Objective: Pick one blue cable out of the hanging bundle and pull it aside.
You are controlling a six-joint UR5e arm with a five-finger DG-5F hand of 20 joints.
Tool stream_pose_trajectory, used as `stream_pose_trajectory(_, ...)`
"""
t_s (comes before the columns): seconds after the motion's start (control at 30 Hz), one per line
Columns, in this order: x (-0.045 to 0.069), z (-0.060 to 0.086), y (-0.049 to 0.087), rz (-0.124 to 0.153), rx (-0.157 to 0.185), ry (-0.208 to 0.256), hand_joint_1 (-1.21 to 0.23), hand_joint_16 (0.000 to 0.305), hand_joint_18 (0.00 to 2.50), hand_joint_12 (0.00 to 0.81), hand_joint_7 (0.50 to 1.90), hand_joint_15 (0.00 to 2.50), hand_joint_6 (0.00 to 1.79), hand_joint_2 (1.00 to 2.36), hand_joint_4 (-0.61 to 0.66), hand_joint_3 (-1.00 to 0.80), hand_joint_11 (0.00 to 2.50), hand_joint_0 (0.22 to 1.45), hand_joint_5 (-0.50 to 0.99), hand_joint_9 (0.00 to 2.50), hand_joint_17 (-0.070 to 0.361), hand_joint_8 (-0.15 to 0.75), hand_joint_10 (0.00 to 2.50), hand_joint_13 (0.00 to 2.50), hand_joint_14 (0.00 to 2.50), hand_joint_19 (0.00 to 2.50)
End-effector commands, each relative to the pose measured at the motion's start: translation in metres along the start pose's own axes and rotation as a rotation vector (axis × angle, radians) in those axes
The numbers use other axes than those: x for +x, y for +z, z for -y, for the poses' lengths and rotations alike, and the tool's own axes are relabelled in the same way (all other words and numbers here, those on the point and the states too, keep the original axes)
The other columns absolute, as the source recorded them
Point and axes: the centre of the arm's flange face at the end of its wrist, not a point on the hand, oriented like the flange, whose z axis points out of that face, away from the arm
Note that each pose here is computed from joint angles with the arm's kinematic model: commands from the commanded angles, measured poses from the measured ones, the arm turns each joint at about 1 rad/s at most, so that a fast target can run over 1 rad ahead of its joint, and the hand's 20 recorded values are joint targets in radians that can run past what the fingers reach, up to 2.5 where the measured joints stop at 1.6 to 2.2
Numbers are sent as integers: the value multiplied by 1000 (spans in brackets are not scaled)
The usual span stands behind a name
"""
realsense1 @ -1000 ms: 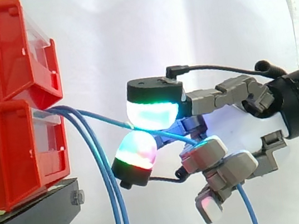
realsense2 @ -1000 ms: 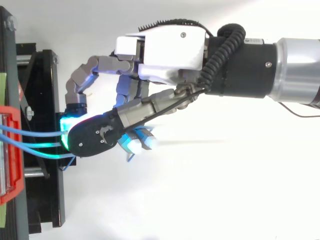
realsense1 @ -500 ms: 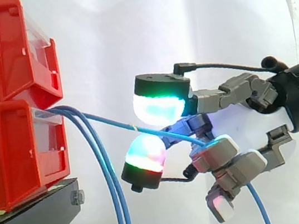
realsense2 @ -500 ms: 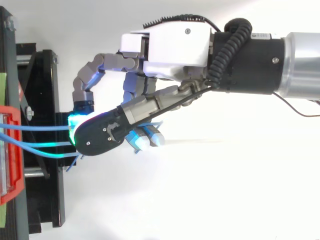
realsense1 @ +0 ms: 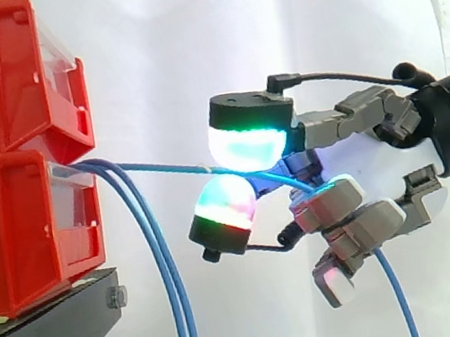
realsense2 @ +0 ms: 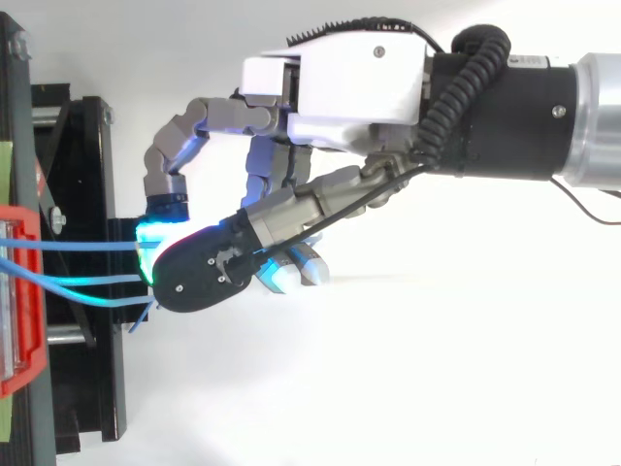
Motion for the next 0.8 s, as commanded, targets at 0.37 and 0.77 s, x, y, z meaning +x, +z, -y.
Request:
stream_pose_trajectory(0.37, -1, -1, -3, 1, 13, -4, -783, 57, 1082, 323, 1054, 913, 917, 1014, -138, -54, 932, 580, -38, 1587, 128, 259, 26, 1509, 28, 527)
stream_pose_trajectory(0.77, -4, -2, -7, 4, 30, -23, -547, 50, 964, 296, 1005, 933, 887, 1004, -26, -446, 923, 502, -75, 1476, 113, 238, 29, 1427, 30, 598)
